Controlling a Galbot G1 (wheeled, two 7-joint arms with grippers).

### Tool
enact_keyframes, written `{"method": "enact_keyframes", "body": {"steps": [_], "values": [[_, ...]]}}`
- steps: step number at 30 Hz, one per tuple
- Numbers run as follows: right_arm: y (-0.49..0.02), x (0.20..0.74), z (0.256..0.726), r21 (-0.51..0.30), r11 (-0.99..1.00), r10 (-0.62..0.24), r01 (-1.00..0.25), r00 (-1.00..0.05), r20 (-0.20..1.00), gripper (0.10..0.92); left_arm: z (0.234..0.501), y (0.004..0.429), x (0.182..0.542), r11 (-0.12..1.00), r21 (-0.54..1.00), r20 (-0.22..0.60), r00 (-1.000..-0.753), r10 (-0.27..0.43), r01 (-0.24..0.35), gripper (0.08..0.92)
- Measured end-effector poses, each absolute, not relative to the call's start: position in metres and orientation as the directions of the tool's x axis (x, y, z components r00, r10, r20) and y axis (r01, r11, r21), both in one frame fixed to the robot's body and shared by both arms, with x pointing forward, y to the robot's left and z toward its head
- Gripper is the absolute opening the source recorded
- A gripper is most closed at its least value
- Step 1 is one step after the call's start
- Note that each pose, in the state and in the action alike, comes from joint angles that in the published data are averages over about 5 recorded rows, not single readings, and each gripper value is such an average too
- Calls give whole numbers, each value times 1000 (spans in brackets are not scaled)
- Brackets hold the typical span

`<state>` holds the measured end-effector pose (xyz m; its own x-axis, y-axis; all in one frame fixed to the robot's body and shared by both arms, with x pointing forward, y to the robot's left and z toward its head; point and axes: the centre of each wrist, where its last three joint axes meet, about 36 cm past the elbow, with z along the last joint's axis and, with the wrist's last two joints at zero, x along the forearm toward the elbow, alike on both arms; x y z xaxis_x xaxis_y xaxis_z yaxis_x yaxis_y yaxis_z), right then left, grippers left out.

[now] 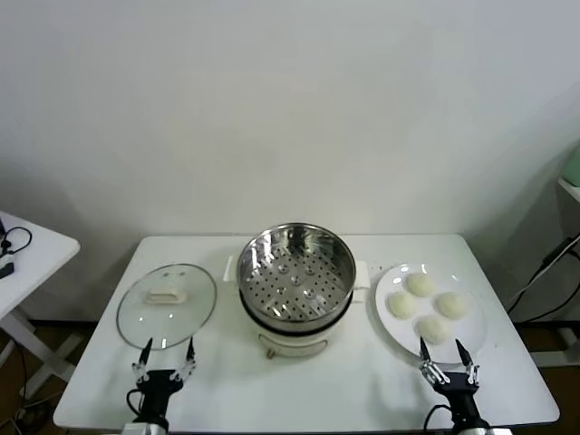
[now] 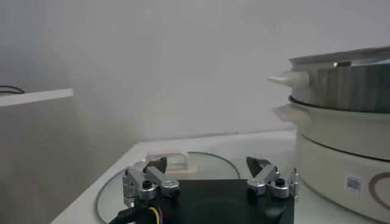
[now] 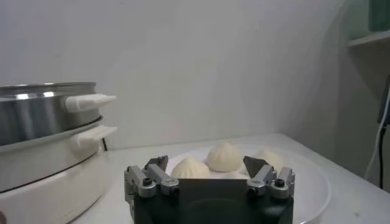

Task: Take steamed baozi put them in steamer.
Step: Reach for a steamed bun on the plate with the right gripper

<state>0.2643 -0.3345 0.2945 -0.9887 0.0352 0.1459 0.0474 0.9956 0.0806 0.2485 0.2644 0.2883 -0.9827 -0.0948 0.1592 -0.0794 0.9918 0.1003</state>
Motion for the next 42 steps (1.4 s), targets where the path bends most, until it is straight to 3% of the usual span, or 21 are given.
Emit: {"method": "enact_keyframes", "body": {"steps": [9,15,24,29,32,37,42], "values": [[-367,329,341,47,999,19,27,-986,164,823,287,265,247,992,106,156,-984,-88,-72,823],[-389,392,380,-26,999,-35,-42,-974,225,823,287,267,248,991,112,149,-985,-87,-70,823],[-420,477,446,-293,896,-195,-333,-889,414,823,282,270,247,990,121,146,-985,-90,-72,823],[-437,518,480,-459,713,-258,-530,-807,531,823,279,269,247,990,128,144,-986,-83,-65,823],[-448,539,498,-511,579,-278,-635,-743,608,823,277,268,248,989,134,143,-987,-75,-56,823],[-461,574,523,-516,344,-286,-784,-611,738,823,274,268,248,988,145,139,-988,-67,-47,823],[-465,606,543,-442,159,-239,-883,-469,850,823,270,268,249,988,152,135,-989,-62,-41,823]]}}
